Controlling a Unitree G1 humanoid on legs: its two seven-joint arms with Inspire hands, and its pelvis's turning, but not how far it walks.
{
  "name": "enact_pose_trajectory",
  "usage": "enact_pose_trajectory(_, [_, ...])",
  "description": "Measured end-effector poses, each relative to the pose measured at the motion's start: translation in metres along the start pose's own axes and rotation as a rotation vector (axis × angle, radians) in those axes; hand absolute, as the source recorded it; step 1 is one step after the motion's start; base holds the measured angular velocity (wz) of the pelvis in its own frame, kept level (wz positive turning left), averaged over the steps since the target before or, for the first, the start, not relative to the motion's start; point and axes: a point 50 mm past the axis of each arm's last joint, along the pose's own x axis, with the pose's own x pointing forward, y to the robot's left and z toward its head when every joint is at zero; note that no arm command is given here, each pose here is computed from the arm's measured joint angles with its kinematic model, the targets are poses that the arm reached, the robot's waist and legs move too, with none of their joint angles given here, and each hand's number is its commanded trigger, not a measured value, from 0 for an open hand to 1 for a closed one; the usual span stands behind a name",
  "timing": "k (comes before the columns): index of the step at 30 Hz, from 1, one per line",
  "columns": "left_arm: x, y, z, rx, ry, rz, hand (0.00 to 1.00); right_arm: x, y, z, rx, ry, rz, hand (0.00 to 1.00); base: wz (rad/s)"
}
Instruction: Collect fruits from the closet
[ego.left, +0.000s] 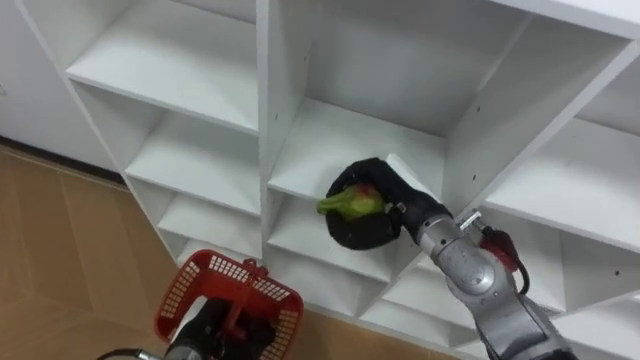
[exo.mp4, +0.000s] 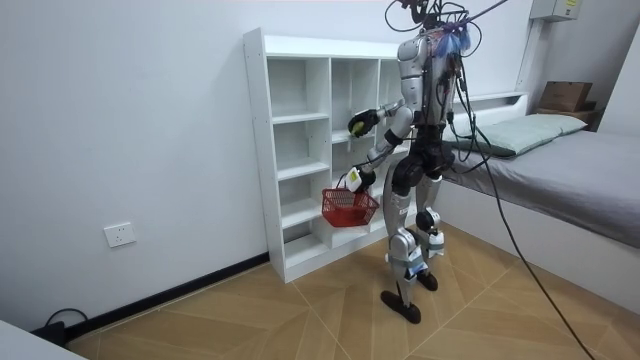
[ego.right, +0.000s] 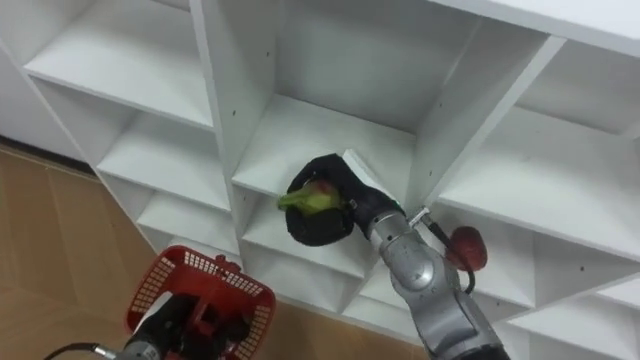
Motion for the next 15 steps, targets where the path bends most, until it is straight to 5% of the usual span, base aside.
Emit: enact_pose_trajectory(15, [0.003, -0.003, 0.006, -0.006, -0.017, -0.008, 1.00, -0.011, 0.033, 0.006, 0.036, -0.026, 0.139, 1.00, -0.05])
